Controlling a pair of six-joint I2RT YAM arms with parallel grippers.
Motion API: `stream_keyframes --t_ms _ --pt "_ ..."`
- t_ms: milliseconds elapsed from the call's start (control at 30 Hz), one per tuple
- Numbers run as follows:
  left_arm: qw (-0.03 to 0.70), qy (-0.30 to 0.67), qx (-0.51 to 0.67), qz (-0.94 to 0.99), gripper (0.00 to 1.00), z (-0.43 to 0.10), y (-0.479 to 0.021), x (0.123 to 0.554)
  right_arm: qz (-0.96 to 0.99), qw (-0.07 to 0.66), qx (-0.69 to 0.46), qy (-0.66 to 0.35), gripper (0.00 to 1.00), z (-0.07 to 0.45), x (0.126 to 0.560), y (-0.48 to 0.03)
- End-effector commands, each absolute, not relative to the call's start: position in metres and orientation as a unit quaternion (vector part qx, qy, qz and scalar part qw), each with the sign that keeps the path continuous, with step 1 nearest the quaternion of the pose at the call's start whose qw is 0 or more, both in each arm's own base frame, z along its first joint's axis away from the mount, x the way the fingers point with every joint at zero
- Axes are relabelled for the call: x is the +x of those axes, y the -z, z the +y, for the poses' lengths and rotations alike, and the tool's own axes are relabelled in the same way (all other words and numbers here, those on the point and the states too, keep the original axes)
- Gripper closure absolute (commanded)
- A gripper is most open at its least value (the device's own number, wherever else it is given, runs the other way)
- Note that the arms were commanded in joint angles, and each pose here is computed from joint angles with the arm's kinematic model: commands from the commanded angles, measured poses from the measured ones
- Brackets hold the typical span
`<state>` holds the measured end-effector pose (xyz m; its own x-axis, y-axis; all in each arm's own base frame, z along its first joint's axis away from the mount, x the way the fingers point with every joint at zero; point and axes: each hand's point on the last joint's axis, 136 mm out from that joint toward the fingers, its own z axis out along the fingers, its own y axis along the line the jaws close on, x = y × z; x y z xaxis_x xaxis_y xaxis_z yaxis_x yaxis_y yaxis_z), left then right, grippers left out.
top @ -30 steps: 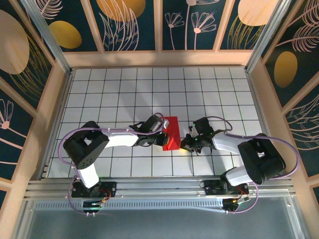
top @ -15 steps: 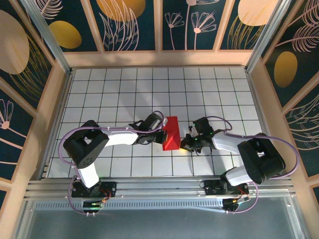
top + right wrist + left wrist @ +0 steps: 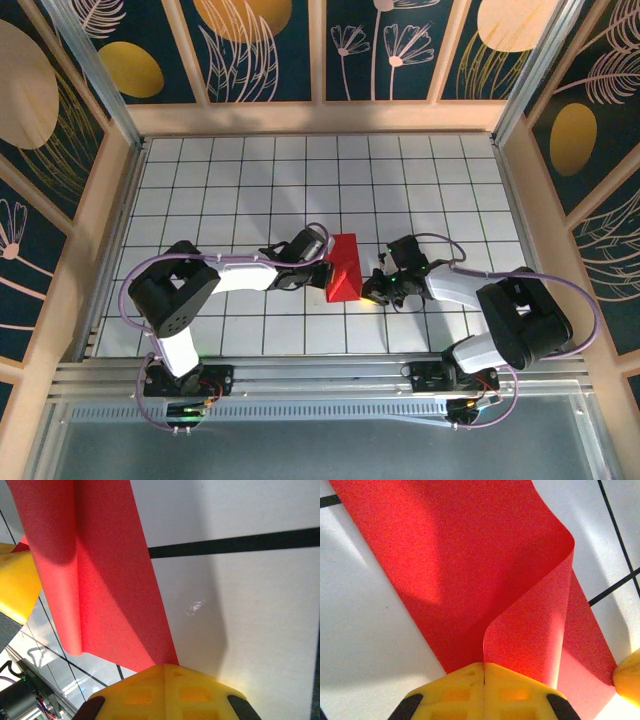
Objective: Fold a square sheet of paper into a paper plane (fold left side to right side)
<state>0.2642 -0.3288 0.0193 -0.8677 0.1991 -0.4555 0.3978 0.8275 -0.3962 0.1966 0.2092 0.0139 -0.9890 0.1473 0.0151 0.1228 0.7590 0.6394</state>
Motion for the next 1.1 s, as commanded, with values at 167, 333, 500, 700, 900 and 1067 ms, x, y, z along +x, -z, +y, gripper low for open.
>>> stream_keyframes --t_ms 167,333,500,700,900,1067 --pt "0.207 0.231 0.162 0.937 1.0 -0.327 -0.0164 0.2731 0.952 -0.002 0.086 -0.292 1.0 0.1947 0.1854 0.0046" --pt "0.207 0.234 0.166 0.936 1.0 -0.3292 -0.017 0.2735 0.952 -0.002 0.086 -0.292 1.0 0.1949 0.1852 0.0048" --pt "0.206 0.231 0.165 0.937 1.0 -0.3288 -0.0152 0.2741 0.952 -0.003 0.087 -0.292 1.0 0.1944 0.1844 0.0057" --pt "0.206 0.227 0.165 0.938 1.0 -0.3281 -0.0139 0.275 0.952 -0.004 0.087 -0.293 1.0 0.1948 0.1842 0.0057" --pt "0.207 0.224 0.165 0.938 1.0 -0.3272 -0.0135 0.2752 0.952 -0.005 0.087 -0.292 1.0 0.1945 0.1836 0.0063" --pt "0.205 0.221 0.167 0.939 1.0 -0.3254 -0.0116 0.2736 0.952 -0.005 0.087 -0.292 1.0 0.1947 0.1836 0.0066"
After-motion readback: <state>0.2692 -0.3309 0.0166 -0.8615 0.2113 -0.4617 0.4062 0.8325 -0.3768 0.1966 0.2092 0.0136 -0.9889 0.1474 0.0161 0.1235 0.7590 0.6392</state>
